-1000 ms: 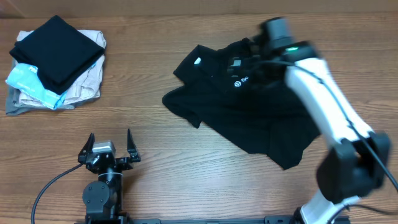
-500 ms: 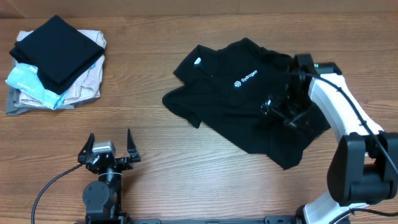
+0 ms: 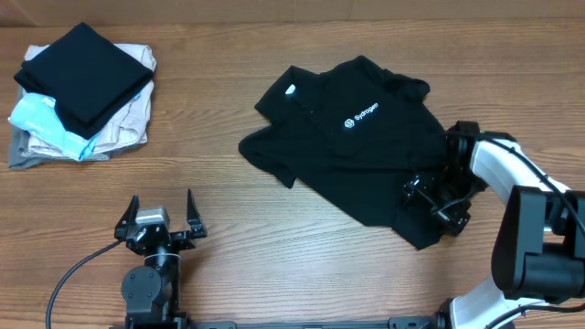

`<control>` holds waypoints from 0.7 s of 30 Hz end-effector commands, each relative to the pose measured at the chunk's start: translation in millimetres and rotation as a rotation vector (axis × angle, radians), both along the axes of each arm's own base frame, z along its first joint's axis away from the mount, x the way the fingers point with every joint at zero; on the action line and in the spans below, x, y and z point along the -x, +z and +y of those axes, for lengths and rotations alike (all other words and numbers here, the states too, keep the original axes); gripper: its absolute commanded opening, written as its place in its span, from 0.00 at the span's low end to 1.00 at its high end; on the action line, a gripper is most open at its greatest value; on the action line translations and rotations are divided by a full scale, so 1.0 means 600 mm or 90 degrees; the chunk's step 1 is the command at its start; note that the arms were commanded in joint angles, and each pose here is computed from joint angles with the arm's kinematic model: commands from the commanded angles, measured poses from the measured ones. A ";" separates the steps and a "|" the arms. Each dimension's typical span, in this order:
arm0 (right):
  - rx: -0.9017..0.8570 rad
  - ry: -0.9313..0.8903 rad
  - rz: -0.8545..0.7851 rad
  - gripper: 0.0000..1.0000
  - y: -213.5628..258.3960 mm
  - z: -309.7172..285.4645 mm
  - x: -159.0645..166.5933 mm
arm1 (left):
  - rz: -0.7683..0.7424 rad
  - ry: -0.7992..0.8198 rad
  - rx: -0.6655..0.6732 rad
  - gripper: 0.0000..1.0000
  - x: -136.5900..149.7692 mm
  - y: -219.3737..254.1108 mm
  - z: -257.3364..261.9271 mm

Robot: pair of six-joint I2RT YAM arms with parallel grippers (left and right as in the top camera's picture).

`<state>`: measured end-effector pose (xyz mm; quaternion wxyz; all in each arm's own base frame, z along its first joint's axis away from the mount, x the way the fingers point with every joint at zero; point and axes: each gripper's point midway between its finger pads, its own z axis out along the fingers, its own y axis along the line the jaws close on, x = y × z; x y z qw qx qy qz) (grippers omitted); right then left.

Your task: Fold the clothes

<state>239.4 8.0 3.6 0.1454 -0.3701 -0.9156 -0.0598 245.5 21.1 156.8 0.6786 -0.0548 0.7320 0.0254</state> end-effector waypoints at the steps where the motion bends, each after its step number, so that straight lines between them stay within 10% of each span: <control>1: 0.044 -0.013 0.014 0.97 -0.013 -0.018 0.013 | -0.004 -0.011 -0.013 1.00 0.000 0.002 -0.005; 6: 0.120 -0.028 0.014 0.82 -0.023 -0.050 0.015 | -0.004 -0.011 -0.014 1.00 0.000 0.002 -0.005; 13: 0.067 -0.006 -0.035 0.08 0.027 -0.033 -0.044 | -0.004 -0.010 -0.013 1.00 0.000 0.002 -0.005; 21: 0.102 0.029 -0.087 0.04 0.115 -0.056 -0.106 | -0.004 -0.010 -0.013 1.00 0.000 0.002 -0.005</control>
